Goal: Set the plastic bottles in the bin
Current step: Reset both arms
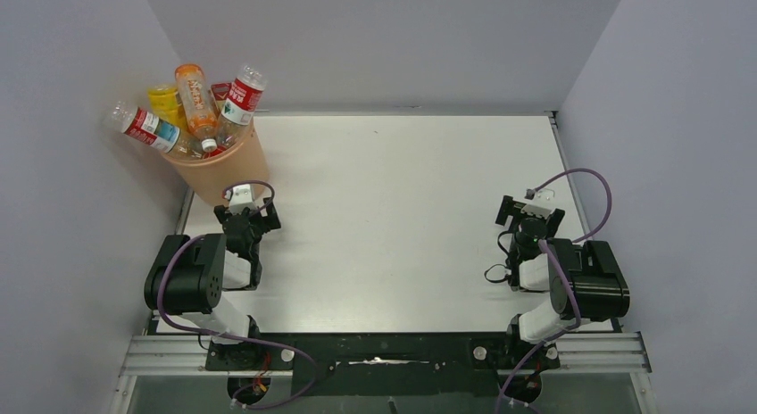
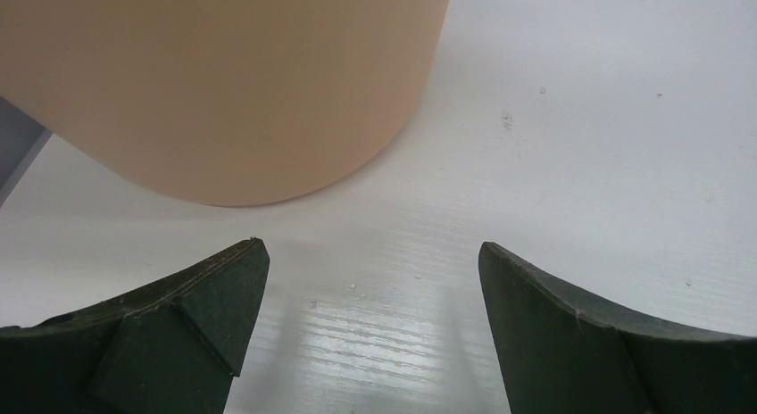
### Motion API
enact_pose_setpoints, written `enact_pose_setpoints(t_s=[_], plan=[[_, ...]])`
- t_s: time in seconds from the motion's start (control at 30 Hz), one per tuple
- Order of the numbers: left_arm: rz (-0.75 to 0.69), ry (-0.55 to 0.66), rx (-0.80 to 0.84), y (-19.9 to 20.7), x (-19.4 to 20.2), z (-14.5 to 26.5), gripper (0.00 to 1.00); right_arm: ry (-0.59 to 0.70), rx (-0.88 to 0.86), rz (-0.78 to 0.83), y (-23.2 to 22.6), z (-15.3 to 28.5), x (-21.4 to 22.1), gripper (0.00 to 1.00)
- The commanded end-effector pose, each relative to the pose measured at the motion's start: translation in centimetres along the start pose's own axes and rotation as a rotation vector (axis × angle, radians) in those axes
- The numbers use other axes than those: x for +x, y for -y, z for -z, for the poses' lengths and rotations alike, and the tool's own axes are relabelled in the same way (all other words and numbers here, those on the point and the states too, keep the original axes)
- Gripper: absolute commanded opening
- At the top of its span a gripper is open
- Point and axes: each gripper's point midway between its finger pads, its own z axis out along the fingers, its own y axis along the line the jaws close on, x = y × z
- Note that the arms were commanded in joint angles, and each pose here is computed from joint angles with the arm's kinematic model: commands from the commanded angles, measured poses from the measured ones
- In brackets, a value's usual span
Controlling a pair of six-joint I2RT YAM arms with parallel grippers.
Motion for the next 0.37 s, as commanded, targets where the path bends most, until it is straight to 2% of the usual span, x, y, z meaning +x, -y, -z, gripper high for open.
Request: enact_pose_setpoints(t_s=[0.0, 0.33], plan=[[0.025, 0.087, 0.006, 0.16, -2.43, -0.57, 0.89, 0.084, 0.008, -0.030, 0.07, -0.78, -2.62, 0.98], [0.025, 0.087, 0.006, 0.15, -2.44, -0.57, 0.89, 0.076, -0.006, -0.031, -0.11, -0.99, -2.56, 0.98]])
